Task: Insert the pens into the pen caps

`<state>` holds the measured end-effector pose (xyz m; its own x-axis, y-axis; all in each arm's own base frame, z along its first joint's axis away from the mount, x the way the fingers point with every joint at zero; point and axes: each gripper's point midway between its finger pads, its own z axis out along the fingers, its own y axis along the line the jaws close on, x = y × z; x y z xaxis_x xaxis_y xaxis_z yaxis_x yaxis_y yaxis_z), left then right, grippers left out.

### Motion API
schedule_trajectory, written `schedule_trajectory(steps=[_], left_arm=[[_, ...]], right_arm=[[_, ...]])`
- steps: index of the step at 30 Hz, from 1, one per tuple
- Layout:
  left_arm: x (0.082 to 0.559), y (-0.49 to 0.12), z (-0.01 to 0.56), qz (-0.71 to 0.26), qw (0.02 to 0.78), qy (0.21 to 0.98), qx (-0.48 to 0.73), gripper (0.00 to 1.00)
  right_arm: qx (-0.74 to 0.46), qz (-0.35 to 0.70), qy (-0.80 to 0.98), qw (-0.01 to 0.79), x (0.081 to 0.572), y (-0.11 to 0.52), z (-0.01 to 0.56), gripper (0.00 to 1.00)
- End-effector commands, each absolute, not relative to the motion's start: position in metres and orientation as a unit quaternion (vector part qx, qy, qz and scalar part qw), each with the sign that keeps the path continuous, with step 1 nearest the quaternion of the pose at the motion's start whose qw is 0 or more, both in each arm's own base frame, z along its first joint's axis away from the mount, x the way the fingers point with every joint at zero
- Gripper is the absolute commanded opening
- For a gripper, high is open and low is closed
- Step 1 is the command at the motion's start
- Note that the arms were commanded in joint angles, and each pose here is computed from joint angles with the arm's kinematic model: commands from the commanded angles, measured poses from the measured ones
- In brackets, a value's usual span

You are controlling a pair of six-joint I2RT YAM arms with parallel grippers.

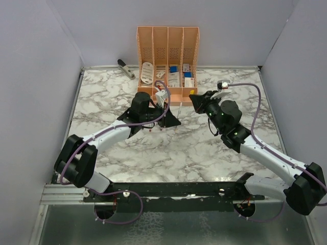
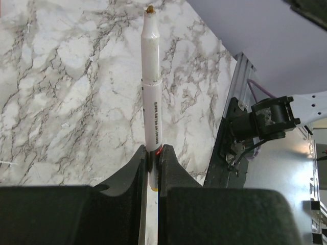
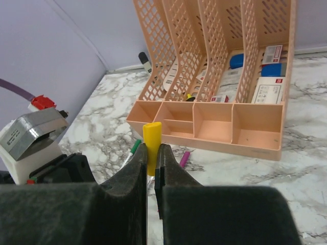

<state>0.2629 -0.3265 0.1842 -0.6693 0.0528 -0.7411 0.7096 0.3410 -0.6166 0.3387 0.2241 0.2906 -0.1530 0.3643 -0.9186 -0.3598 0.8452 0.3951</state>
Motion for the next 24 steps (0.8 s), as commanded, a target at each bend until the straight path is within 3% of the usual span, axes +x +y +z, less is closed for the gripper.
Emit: schedule_trajectory(steps=[1, 24], left_arm=[[0.263, -0.338, 0.225, -0.545, 0.346, 0.711, 0.278, 0.0], [0.255, -0.351, 0.231, -0.553, 0.341, 0.703, 0.289, 0.0]], right_arm=[[-0.007, 0.343, 0.668, 0.66, 0.327, 0.237, 0.316, 0.01], [-0.032, 0.394, 0.609, 0.687, 0.315, 0.246, 0.328, 0.01]])
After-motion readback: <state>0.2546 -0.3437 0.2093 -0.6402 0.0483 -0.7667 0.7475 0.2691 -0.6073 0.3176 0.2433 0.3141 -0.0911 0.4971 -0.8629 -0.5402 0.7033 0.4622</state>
